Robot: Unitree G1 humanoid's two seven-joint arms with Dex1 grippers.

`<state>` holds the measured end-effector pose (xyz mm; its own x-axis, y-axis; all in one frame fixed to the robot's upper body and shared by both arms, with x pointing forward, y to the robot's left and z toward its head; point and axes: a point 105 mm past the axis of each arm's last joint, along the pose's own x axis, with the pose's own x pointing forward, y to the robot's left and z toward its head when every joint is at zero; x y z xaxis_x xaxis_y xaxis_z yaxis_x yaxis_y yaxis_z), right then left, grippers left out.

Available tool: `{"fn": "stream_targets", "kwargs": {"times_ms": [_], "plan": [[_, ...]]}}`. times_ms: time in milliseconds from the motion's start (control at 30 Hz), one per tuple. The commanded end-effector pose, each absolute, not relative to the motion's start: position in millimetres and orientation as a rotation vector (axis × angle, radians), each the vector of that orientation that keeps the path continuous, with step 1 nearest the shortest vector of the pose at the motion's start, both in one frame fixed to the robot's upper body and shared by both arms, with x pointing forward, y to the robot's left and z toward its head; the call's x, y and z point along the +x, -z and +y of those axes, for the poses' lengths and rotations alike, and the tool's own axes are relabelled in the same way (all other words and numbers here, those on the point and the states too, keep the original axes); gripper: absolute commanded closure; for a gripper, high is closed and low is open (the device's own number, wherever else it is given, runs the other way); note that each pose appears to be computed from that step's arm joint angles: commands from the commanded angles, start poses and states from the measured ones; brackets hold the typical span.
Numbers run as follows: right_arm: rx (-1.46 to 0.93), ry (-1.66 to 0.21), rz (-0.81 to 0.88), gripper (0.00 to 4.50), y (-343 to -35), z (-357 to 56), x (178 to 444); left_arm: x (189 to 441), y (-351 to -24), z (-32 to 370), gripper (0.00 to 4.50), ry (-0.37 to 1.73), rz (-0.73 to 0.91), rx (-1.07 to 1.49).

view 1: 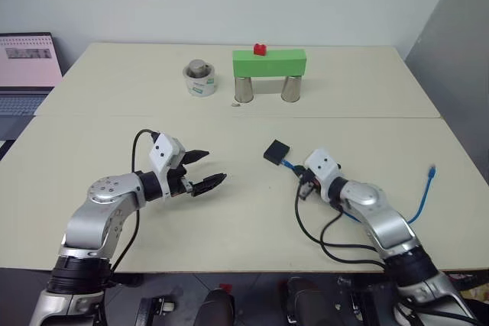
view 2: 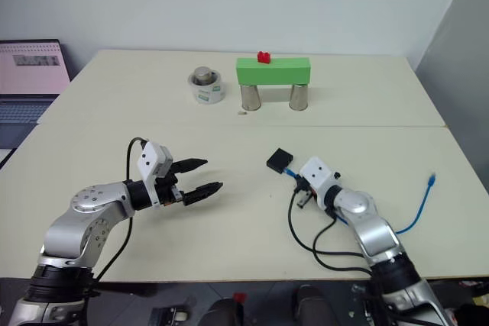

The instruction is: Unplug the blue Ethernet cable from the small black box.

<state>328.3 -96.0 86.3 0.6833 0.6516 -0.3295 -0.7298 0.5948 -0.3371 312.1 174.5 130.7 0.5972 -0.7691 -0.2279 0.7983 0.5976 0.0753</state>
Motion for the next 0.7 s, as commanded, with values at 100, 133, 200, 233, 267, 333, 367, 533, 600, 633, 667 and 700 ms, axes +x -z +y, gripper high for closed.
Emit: {"fn": "stream_targets", "kwargs": {"times_ms": [100, 133, 200, 233, 267, 333, 367, 533, 600, 633, 667, 700], "plan": [[-0.484, -0.968, 0.124, 4.5, -106, -87, 300, 300, -135, 166, 0.0, 1.015, 0.187, 0.193], [-0.49, -0.974, 0.119, 4.5, -107, -87, 299, 298, -134, 164, 0.0, 1.027, 0.194, 0.192], [-0.501, -0.964, 0.082, 4.5, -112, -86, 300, 295, -132, 162, 0.0, 1.053, 0.212, 0.174], [-0.528, -0.964, 0.048, 4.5, -116, -85, 301, 293, -131, 161, 0.0, 1.064, 0.221, 0.155], [-0.562, -0.967, 0.012, 4.5, -120, -84, 301, 292, -131, 161, 0.0, 1.068, 0.227, 0.131], [-0.693, -0.986, -0.096, 4.5, -130, -81, 299, 293, -131, 162, 0.0, 1.065, 0.24, 0.051], [-0.739, -0.995, -0.136, 4.5, -134, -80, 298, 294, -132, 163, 0.0, 1.059, 0.245, 0.012], [-0.9, -1.028, -0.305, 4.5, -148, -76, 293, 291, -136, 162, 0.0, 1.083, 0.274, -0.163], [-0.968, -1.037, -0.38, 4.5, -154, -74, 291, 288, -137, 158, 0.0, 1.103, 0.287, -0.231], [-1.014, -1.044, -0.421, 4.5, -157, -73, 289, 287, -138, 155, 0.0, 1.116, 0.289, -0.272], [-1.052, -1.053, -0.455, 4.5, -158, -72, 288, 286, -140, 152, 0.0, 1.129, 0.289, -0.316], [-1.085, -1.061, -0.485, 4.5, -158, -71, 286, 285, -143, 149, 0.0, 1.143, 0.289, -0.357]]}}
